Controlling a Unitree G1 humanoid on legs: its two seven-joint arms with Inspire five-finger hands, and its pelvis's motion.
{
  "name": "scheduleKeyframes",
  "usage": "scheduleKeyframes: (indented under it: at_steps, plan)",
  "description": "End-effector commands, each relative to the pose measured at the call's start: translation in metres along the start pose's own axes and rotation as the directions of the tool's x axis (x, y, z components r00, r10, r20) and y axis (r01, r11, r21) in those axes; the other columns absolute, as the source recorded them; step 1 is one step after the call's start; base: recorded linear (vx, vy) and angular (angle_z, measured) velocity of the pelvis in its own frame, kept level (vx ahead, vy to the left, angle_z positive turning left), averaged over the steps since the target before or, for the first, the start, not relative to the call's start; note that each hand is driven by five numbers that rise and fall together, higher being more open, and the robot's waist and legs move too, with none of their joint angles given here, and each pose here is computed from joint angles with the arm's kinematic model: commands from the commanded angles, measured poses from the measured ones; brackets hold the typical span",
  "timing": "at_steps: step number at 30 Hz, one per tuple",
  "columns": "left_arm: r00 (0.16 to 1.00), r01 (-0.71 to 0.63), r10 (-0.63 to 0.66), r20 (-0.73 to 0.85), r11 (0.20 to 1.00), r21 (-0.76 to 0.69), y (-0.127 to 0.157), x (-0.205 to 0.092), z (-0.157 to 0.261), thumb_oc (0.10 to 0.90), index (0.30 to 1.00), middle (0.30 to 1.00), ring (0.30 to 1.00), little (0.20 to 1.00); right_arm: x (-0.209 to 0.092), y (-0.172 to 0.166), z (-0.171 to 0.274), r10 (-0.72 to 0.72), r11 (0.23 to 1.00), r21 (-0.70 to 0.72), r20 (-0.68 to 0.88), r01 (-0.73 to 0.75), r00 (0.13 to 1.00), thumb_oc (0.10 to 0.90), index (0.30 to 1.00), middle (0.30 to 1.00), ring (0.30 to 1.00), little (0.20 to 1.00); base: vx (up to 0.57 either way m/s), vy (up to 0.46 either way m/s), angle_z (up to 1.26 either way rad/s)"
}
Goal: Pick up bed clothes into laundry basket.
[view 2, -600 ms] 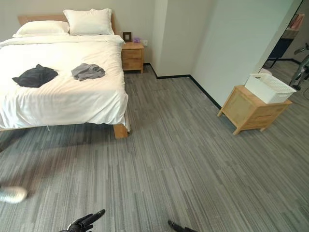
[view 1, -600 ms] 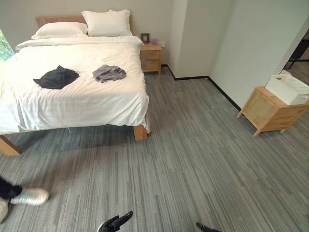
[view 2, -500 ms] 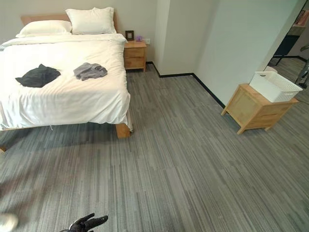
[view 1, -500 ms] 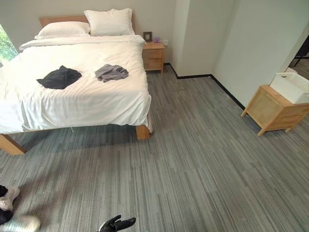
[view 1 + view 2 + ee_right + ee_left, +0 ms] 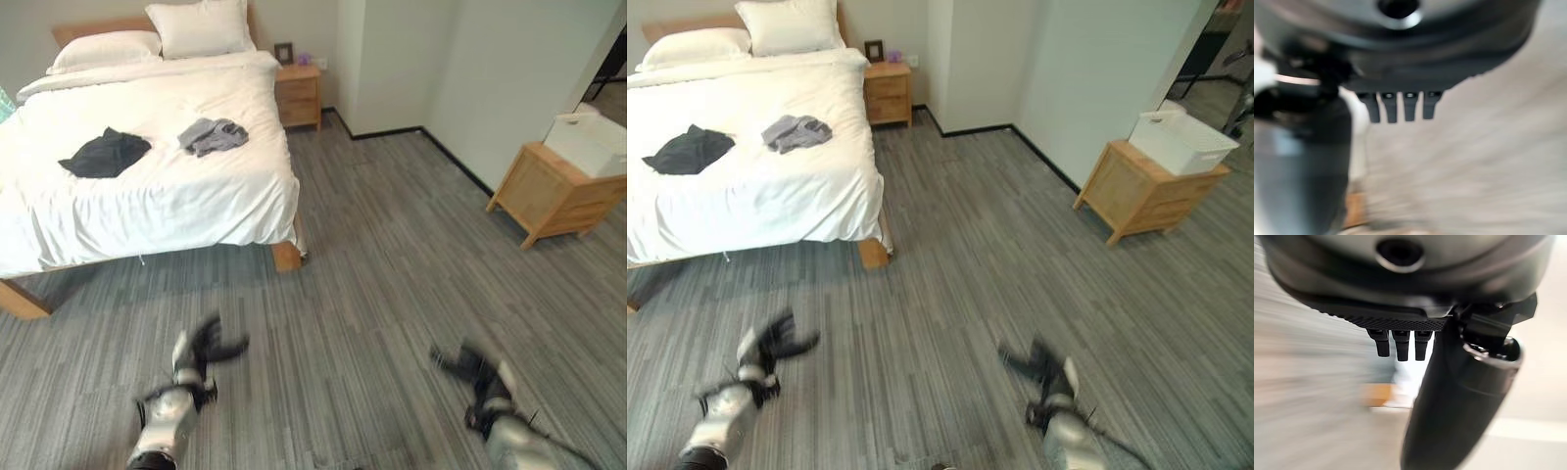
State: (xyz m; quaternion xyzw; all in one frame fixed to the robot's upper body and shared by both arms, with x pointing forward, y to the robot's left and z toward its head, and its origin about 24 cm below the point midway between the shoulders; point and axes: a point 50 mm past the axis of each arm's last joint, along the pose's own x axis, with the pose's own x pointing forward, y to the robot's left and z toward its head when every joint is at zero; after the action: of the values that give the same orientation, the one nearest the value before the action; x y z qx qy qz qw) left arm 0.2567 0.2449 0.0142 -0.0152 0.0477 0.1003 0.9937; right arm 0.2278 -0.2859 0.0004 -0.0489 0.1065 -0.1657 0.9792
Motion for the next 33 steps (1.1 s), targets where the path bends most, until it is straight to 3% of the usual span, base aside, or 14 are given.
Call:
scheduleKeyframes:
  at_steps: [1,6,10,15,23,33]
  plan:
    - [0.992,-0.096,0.088,0.09,0.991,0.091,0.016,0.011,0.016,0.8,0.9,0.9,0.9,0.9,0.009,0.009,0.01,-0.001,0.998,-0.057,0.061,0.005,0.998,0.8,0.9,0.9,0.9,0.9,0.0,0.0,0.0]
    - [0.975,-0.185,0.175,0.136,0.981,0.061,0.028,0.004,0.023,0.8,0.9,0.9,0.9,0.9,0.008,0.022,0.027,0.068,0.994,-0.099,0.141,-0.054,0.988,0.8,0.9,0.9,0.9,0.9,0.04,0.047,-0.06]
    - [0.964,-0.236,0.216,0.155,0.964,0.123,0.041,-0.005,0.025,0.8,0.9,0.9,0.9,0.9,0.01,0.028,0.043,0.12,0.982,-0.166,0.202,-0.087,0.972,0.8,0.9,0.9,0.9,0.9,0.09,0.112,-0.14]
    - [0.946,-0.272,0.243,0.214,0.954,0.121,0.043,-0.004,0.04,0.8,0.9,0.9,0.9,0.9,0.012,0.037,0.055,0.143,0.983,-0.147,0.25,-0.109,0.958,0.8,0.9,0.9,0.9,0.9,0.09,0.164,0.07]
    - [0.937,-0.161,0.104,0.333,0.976,0.149,0.019,0.003,0.07,0.8,0.9,0.9,0.9,0.9,0.007,0.054,0.069,0.235,0.968,-0.162,0.311,-0.193,0.921,0.8,0.9,0.9,0.9,0.9,0.25,0.027,0.64]
    - [0.955,-0.043,-0.006,0.298,0.987,0.158,0.009,-0.007,0.058,0.8,0.9,0.9,0.9,0.9,0.001,0.04,0.077,0.257,0.962,-0.182,0.338,-0.206,0.905,0.8,0.9,0.9,0.9,0.9,0.47,-0.186,0.79]
